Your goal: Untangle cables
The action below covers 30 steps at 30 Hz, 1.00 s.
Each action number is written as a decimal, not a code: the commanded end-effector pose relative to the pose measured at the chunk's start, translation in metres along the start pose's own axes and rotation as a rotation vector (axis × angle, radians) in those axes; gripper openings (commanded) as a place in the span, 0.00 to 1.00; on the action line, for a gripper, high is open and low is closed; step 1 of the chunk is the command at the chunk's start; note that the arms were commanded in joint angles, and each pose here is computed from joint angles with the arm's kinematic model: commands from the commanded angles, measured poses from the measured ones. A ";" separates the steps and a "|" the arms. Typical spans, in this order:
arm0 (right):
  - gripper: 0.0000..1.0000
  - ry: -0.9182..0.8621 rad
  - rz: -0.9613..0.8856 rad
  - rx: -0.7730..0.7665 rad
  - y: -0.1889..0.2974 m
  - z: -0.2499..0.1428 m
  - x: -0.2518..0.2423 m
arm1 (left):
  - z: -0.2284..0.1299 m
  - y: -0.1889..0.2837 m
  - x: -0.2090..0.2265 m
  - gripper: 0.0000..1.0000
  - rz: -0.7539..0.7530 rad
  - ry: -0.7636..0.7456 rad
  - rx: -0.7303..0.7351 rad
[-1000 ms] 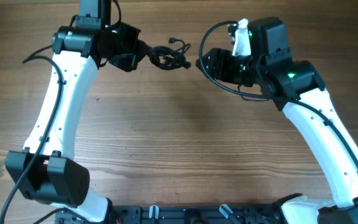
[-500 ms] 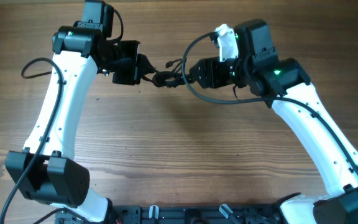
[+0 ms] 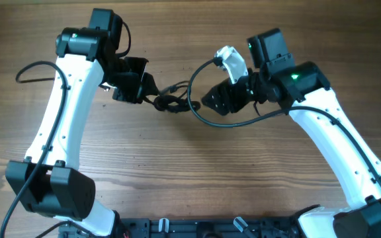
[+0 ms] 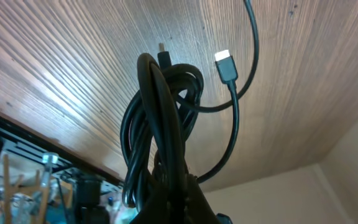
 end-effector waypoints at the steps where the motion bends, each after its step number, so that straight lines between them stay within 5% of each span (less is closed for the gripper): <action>1: 0.70 0.189 0.200 -0.015 -0.006 -0.007 0.029 | -0.007 0.012 0.001 0.04 -0.037 -0.281 0.008; 14: 0.70 0.414 0.208 0.027 -0.035 -0.004 0.066 | -0.019 0.013 0.007 0.04 -0.024 -0.369 0.097; 18: 0.70 0.341 0.025 0.082 -0.039 -0.004 0.040 | -0.021 0.015 0.008 0.04 -0.027 -0.355 0.133; 27: 0.69 0.303 0.024 0.101 -0.066 -0.004 0.025 | -0.010 0.023 0.013 0.04 -0.021 -0.312 0.161; 30: 0.58 0.271 0.087 0.079 -0.078 -0.002 0.029 | -0.010 0.023 0.013 0.04 -0.023 -0.326 0.161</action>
Point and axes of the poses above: each gripper's point midway between its finger pads, its own y axis back along the fingers, its own x axis along the line the jaws close on, z = x × y, the point moved 3 cm from there along y, back along the fingers, and after that the axes turned 14 degrees about y, right-handed, at the moved point
